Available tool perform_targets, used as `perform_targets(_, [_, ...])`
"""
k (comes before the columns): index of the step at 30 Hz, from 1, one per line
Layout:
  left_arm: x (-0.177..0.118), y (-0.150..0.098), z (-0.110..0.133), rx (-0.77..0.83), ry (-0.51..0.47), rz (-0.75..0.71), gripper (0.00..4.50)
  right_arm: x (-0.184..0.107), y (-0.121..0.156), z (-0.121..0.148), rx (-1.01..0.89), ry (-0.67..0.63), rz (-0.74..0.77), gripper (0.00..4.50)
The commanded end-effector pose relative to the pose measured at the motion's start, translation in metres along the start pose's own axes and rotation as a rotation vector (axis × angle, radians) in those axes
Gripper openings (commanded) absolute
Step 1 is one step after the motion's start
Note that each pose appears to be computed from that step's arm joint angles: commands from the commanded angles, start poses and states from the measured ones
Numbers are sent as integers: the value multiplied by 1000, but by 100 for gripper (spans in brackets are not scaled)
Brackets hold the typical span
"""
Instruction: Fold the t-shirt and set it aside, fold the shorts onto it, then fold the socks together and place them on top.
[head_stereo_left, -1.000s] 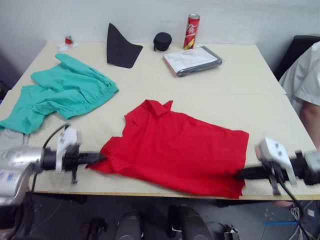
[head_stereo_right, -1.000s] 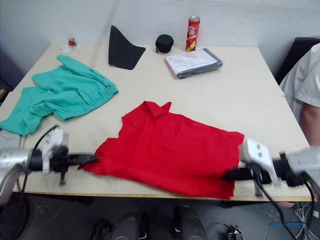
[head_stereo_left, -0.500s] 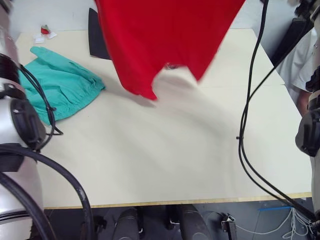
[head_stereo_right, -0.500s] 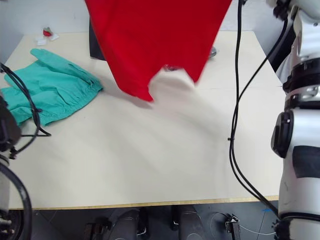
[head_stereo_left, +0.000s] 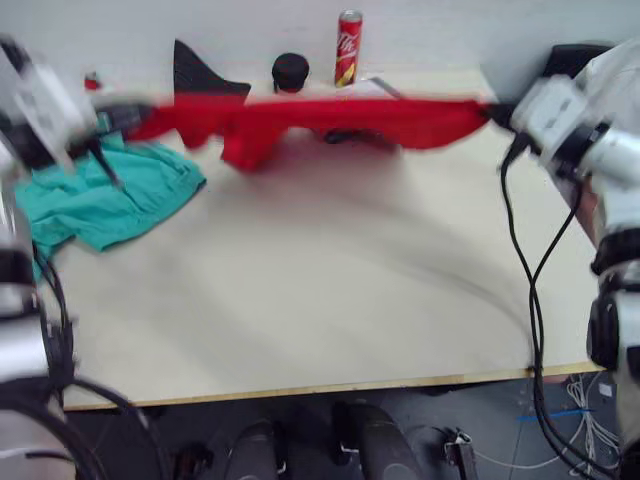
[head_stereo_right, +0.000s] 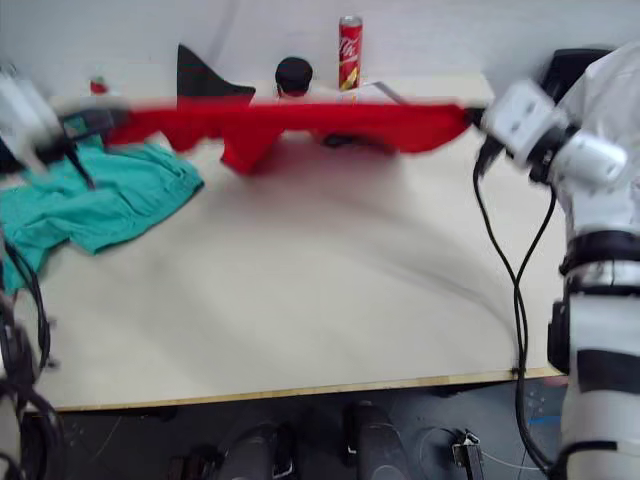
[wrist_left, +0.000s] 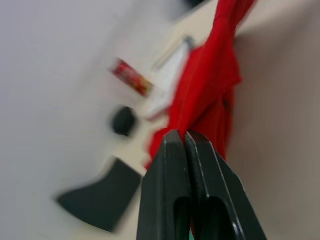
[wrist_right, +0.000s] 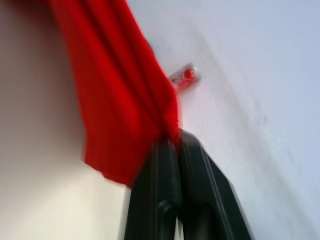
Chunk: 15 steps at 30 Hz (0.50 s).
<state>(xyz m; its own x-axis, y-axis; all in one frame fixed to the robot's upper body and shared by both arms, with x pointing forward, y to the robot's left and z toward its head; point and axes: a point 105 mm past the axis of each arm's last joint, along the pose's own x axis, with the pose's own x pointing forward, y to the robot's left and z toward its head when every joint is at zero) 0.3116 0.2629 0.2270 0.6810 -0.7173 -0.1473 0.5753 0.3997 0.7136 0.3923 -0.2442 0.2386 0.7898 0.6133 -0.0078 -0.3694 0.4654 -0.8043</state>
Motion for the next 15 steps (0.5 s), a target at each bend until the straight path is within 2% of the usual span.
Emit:
perform_targets(1, [-21,-40,14,-50,47,-21,0,-31,18,-3,25,13,22,2])
perform_targets(4, [-27,-102,1,-176,141,-133,0,-54,54,-17,96,71,84,2])
perform_targets(6, [-30,-122,-3,-224,183,-165,0,-68,72,-27,82,119,141,2])
perform_targets(10, [-28,-145,-5,-284,201,-214,0,-100,98,-44,82,193,263,2])
perform_targets(15, [-32,-154,-7,-328,251,-265,0,-123,108,-46,77,217,316,2])
